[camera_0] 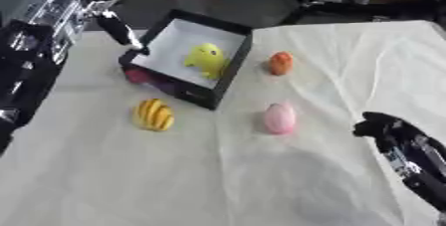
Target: Pick up objects on the table and place them in the box.
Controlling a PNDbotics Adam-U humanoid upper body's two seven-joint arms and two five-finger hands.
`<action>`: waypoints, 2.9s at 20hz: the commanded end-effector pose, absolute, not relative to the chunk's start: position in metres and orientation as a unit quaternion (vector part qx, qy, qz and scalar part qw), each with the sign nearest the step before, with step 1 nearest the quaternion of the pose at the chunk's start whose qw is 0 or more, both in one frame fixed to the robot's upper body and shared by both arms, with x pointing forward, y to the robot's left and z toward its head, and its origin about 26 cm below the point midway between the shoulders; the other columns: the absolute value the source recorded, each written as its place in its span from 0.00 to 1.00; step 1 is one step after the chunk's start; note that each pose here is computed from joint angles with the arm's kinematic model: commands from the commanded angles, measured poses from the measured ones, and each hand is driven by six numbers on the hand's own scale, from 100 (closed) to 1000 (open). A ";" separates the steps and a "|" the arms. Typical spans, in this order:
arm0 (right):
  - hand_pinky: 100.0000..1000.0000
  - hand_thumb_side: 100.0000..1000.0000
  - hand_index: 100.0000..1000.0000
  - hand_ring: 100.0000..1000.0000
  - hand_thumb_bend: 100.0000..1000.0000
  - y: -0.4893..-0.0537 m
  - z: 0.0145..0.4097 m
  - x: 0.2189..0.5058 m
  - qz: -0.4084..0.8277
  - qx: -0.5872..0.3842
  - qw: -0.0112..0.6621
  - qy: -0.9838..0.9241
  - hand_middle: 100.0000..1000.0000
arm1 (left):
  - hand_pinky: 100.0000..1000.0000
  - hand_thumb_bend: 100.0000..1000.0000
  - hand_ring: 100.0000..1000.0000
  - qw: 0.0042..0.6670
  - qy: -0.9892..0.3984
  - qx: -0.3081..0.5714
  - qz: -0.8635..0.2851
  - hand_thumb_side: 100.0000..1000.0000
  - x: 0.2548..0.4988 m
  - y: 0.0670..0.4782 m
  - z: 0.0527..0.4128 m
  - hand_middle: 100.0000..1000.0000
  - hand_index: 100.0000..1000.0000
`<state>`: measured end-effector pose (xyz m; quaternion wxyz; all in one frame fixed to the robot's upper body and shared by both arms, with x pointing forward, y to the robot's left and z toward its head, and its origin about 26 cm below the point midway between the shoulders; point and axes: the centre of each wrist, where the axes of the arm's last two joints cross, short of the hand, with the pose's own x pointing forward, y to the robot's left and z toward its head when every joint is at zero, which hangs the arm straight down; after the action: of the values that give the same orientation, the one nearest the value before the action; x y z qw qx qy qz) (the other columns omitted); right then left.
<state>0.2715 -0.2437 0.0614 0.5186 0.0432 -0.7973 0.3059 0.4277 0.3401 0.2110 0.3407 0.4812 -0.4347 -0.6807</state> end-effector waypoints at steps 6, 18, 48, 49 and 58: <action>0.85 0.69 0.85 0.72 0.00 -0.247 0.068 0.273 0.312 0.035 0.510 -0.801 0.67 | 0.77 0.78 0.66 0.357 -0.400 0.402 -0.742 0.40 0.410 0.363 0.204 0.71 0.85; 0.85 0.69 0.85 0.72 0.00 -0.246 0.069 0.273 0.311 0.035 0.509 -0.802 0.67 | 0.74 0.71 0.63 0.428 -0.396 0.283 -0.762 0.36 0.406 0.343 0.182 0.67 0.82; 0.85 0.69 0.85 0.72 0.00 -0.245 0.069 0.273 0.312 0.038 0.508 -0.802 0.68 | 0.70 0.62 0.58 0.496 -0.406 0.143 -0.755 0.30 0.410 0.311 0.164 0.60 0.77; 0.85 0.69 0.85 0.72 0.00 -0.245 0.069 0.273 0.311 0.038 0.508 -0.802 0.68 | 0.70 0.62 0.58 0.497 -0.404 0.142 -0.755 0.30 0.410 0.311 0.162 0.60 0.77; 0.85 0.69 0.85 0.72 0.00 -0.245 0.069 0.273 0.310 0.039 0.509 -0.802 0.67 | 0.68 0.52 0.56 0.508 -0.398 0.154 -0.749 0.24 0.411 0.316 0.144 0.57 0.75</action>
<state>0.2717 -0.2437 0.0618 0.5191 0.0424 -0.7971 0.3057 0.4103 0.3094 0.1368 0.5081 0.1369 -0.3974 -0.7518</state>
